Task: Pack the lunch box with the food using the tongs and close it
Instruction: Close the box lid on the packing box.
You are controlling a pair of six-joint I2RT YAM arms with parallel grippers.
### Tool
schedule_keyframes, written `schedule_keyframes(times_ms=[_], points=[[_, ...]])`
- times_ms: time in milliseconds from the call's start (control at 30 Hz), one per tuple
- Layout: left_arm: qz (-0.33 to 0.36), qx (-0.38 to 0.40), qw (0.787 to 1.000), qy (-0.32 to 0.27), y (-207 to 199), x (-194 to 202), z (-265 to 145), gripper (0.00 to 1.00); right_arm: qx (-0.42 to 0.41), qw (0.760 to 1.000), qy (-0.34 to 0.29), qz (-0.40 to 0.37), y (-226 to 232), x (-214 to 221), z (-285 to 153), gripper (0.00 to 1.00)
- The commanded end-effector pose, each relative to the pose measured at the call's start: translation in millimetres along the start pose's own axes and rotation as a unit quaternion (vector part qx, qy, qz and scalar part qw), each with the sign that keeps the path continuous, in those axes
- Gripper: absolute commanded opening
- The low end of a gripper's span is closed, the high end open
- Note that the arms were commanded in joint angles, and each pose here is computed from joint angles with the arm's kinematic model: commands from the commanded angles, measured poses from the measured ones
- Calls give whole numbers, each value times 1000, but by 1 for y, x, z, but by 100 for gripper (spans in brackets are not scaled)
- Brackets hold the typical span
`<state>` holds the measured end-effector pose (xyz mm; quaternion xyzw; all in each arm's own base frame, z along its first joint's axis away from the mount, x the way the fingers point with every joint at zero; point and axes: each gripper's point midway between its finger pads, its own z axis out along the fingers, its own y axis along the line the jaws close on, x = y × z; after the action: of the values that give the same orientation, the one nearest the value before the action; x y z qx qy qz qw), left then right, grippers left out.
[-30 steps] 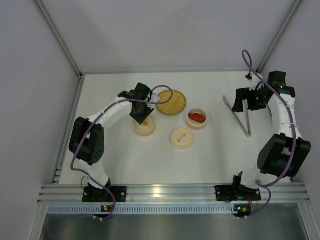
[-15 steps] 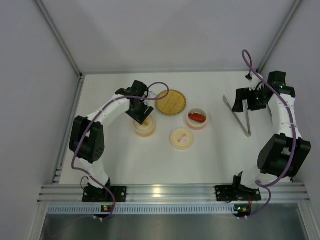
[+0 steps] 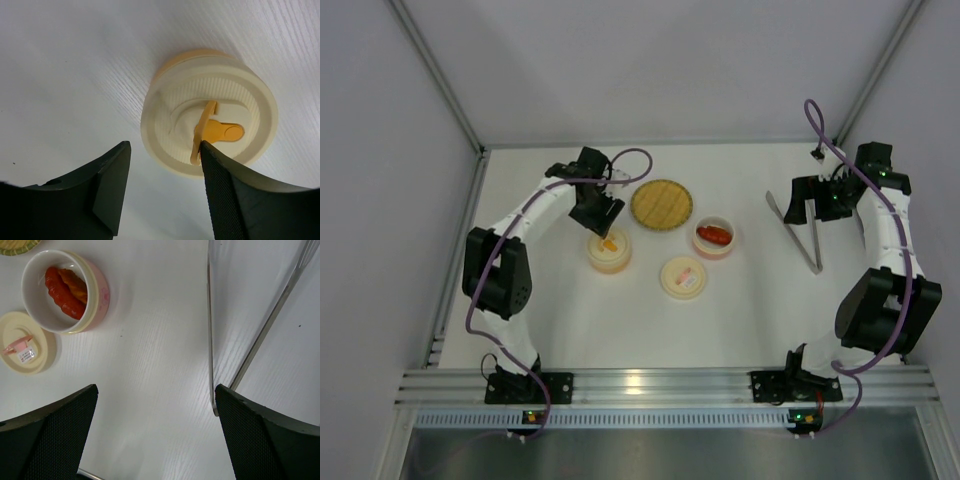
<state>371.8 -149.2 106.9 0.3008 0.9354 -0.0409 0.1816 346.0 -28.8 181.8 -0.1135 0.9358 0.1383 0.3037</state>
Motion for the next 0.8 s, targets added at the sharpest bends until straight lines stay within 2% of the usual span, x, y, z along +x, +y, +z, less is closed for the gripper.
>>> schedule_keyframes(times_ms=[0, 433, 533, 767], points=[[-15, 3, 1000, -6, 6, -8, -7, 62, -10, 1000, -11, -15, 5, -10, -6, 99], [-30, -4, 999, 20, 17, 9, 14, 53, -9, 1000, -10, -14, 5, -9, -5, 99], [-31, -7, 999, 22, 19, 11, 17, 48, -7, 1000, -8, -16, 4, -9, -5, 99], [-39, -7, 999, 26, 19, 14, 18, 46, -10, 1000, -13, -16, 6, -12, -8, 99]])
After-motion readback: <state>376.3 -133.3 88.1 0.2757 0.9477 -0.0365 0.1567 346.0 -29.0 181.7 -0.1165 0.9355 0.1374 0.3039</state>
